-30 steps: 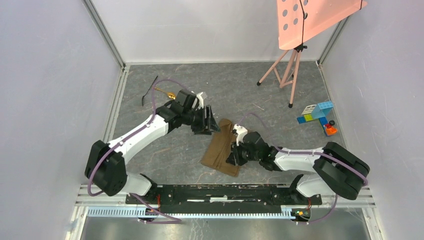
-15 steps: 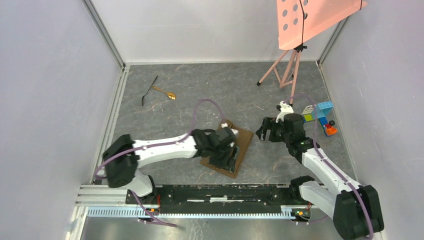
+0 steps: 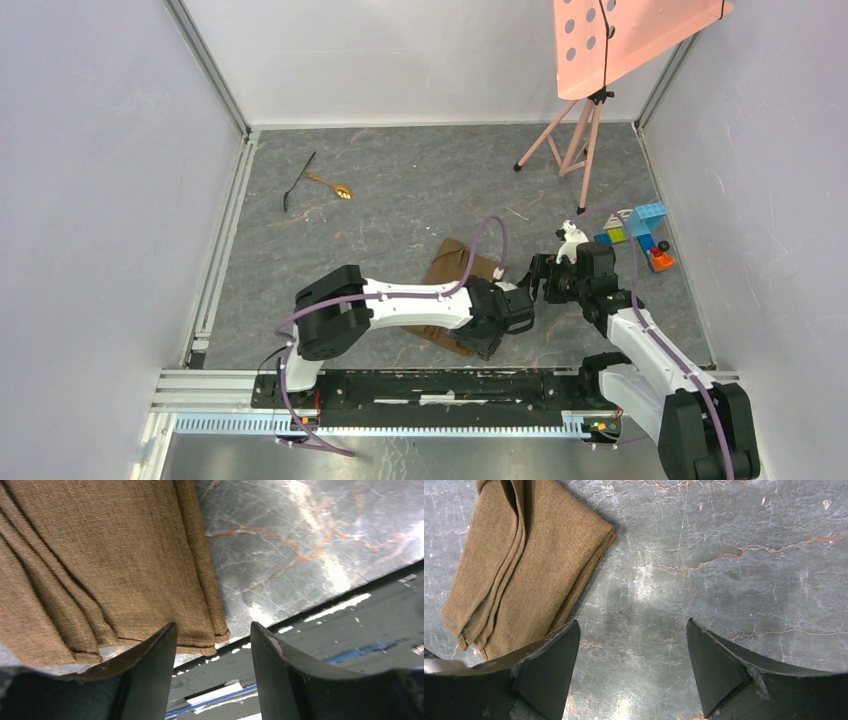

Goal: Fold the napkin into a case and place the utensils inside
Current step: Pick up the 2/3-rectangle-folded napkin from the center of the board, then pass from the left arm to the right

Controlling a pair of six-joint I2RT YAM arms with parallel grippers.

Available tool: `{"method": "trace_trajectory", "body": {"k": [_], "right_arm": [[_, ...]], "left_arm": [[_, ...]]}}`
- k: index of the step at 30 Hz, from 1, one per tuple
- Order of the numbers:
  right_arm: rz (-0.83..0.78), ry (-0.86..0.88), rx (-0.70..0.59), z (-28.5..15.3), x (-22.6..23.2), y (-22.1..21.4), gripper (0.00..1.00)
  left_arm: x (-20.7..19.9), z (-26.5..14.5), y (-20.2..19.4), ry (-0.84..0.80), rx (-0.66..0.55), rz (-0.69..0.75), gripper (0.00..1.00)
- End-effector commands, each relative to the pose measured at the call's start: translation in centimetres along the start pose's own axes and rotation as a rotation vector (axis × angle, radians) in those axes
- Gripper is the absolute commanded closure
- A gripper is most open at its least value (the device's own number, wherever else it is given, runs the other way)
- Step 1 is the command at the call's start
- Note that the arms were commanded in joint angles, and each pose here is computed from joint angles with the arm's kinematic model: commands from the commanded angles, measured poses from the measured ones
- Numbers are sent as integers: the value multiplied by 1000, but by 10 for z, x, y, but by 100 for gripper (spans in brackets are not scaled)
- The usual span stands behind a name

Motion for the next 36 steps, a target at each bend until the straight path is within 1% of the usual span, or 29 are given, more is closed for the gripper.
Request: {"method": "trace_trajectory", "body": {"k": [1,4,7,9,11,12,14,16,20,28,31,33,36], "right_arm": [[-37,18,-47,-3,2,8,16],[-34,33,-42,-2,4,5,17],[-27,50,-26,0,5,-2,17],[-14,65,-17,2,6,-6,17],[13,93,-11,3,9,-10,16],[26,120,-13,4,13,-11,15],[66,176,-29,6,20,-12,13],[118,231,-47,9,29,-13,10],[229,317,-62,17,51,-16,9],[489,340,-103,26,74,-19,9],[532,340,-86,32,79,-20,10],[560,364,-76,34,83,-20,12],[568,355,-62,37,87,-23,14]], "left_arm": [[7,2,4,139,-46,73,38],[13,10,4,180,-56,81,41],[14,15,6,205,-70,86,50],[17,16,9,226,-91,90,59],[21,13,13,240,-121,82,72],[23,8,15,235,-138,71,77],[26,0,19,201,-156,46,83],[26,-7,23,133,-166,12,89],[28,-21,28,48,-171,-34,92],[29,-33,32,-1,-175,-51,95],[30,-35,31,-8,-170,-50,95],[30,-36,31,-12,-172,-49,95],[30,-41,32,-20,-181,-50,96]]}}
Point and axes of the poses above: each gripper's point midway between its finger pads, its own z axis out along the fingers, its own x axis along the line the jaws close on, y = z × x, the point moved 6 cm from there along -z, back along the fingers, and after that the axes turned 14 degrees about -z, right-handed, at the moved point
